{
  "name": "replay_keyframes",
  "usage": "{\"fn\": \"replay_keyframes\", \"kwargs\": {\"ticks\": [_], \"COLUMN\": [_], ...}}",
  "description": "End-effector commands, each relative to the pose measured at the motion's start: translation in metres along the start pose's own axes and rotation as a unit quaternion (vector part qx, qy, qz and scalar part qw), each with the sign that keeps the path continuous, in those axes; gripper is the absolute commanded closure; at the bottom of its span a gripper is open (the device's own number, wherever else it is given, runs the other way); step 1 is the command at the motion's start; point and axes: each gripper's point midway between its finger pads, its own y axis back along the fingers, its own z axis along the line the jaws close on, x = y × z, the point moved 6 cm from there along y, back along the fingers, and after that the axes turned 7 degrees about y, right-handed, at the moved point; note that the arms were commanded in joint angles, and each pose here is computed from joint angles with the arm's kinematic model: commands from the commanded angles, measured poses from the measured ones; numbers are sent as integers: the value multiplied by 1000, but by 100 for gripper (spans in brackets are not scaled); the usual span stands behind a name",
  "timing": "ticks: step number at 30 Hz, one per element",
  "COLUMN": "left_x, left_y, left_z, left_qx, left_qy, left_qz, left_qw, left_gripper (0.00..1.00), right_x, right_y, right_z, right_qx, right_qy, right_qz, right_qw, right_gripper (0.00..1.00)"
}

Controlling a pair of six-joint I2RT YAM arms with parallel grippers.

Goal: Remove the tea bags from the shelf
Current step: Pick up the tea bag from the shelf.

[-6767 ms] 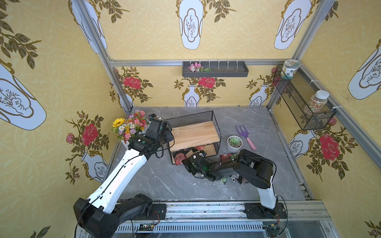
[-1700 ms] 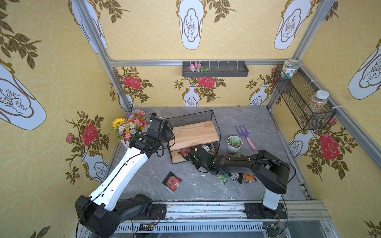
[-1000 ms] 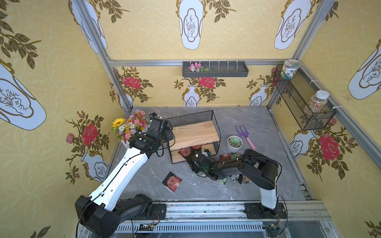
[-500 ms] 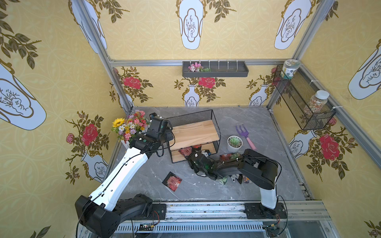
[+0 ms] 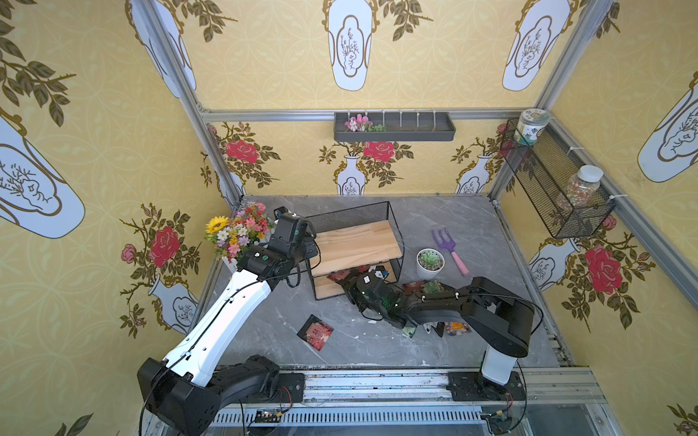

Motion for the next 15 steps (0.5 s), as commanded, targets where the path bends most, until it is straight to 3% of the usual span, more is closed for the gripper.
{"fn": "replay_keyframes", "kwargs": {"ticks": [1, 8, 15], "left_x": [-6, -6, -6], "left_y": [0, 0, 1], "left_z": [-8, -8, -7], "left_qx": [23, 23, 23], "left_qy": [-3, -1, -1], "left_qz": [-13, -13, -14], "left_qw": [1000, 1000, 1000], "left_gripper": [100, 100, 100], "right_x": [13, 34, 69], "right_y": [9, 27, 46], "right_z": [14, 5, -6], "right_qx": [-58, -107, -125], "right_qy": [44, 78, 113], "right_qz": [54, 150, 257], "right_qw": [996, 980, 952], "right_gripper": [100, 100, 100]}}
